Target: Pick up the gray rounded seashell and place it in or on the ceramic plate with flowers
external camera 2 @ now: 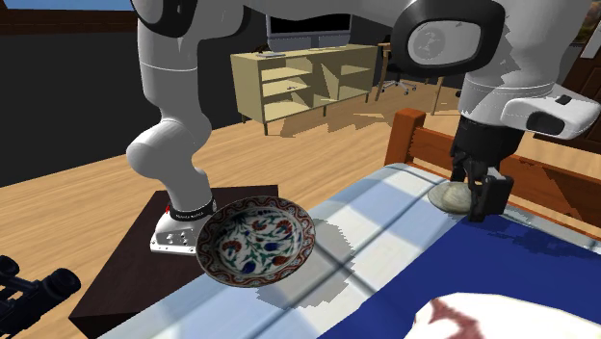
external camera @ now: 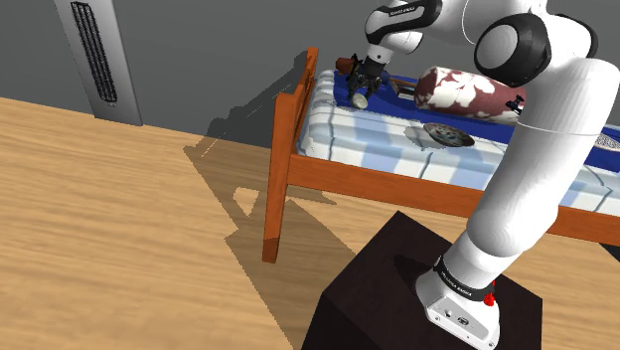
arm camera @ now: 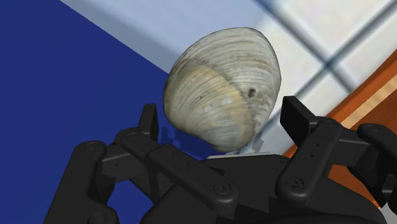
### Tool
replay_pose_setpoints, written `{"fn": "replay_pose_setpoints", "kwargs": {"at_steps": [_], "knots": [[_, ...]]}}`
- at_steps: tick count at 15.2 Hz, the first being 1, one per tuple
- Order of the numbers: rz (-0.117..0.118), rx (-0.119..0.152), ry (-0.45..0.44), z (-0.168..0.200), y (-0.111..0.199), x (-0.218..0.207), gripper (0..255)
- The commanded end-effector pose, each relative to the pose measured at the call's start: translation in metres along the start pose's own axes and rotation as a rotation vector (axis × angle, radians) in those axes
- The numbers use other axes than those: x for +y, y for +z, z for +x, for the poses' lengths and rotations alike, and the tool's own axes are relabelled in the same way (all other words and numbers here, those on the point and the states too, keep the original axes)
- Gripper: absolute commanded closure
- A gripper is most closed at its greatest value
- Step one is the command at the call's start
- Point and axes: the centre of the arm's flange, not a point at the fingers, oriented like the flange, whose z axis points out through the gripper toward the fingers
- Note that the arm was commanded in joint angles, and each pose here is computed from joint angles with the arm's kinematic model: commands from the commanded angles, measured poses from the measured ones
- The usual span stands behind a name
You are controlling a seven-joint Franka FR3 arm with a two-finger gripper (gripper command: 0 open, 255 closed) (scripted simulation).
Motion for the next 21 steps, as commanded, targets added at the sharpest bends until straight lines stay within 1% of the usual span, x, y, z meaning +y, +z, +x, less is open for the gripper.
{"fn": "replay_pose_setpoints", "kwargs": {"at_steps": [1,10,21], "knots": [[0.0,0.0,0.0,0.0,0.0,0.0,255],[0.0,0.0,0.0,0.0,0.0,0.0,255],[0.0,0.0,0.0,0.008,-0.057,-0.007,255]]}}
